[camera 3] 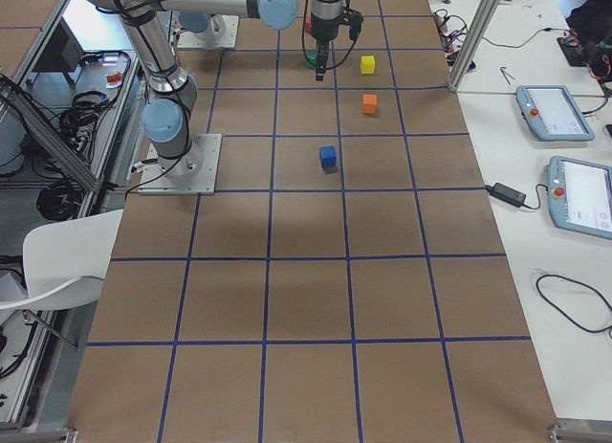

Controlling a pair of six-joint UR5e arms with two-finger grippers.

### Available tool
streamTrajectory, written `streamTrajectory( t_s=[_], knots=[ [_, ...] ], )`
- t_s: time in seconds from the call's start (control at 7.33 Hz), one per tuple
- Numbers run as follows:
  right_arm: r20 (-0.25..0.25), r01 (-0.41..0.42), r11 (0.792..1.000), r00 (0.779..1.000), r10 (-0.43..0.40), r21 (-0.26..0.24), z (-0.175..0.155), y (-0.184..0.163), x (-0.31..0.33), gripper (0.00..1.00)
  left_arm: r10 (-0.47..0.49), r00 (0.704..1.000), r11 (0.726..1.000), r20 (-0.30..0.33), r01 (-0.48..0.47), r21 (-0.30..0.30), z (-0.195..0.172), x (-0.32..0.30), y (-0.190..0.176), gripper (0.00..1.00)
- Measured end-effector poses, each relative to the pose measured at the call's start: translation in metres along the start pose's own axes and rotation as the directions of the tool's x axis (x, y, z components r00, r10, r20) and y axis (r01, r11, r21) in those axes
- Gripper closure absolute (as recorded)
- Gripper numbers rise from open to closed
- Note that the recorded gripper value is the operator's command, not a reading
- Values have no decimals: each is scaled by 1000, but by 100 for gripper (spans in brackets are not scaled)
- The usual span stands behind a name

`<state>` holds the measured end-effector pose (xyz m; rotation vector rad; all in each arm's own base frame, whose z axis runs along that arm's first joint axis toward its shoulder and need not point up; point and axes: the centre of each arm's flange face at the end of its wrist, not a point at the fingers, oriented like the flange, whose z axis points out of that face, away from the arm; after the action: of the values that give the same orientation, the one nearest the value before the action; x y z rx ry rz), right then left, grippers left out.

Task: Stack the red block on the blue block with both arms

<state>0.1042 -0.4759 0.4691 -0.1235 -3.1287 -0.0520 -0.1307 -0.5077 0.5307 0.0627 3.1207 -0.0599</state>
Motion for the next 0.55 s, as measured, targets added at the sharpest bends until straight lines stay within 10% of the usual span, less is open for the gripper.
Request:
streamTrajectory(
  t_s=[0.55],
  knots=[
    [0, 2, 1000, 1000, -2, -8, 1, 1, 0, 0, 13, 1000, 1000, -3, -13, -21, 2, 0, 0, 0]
  ],
)
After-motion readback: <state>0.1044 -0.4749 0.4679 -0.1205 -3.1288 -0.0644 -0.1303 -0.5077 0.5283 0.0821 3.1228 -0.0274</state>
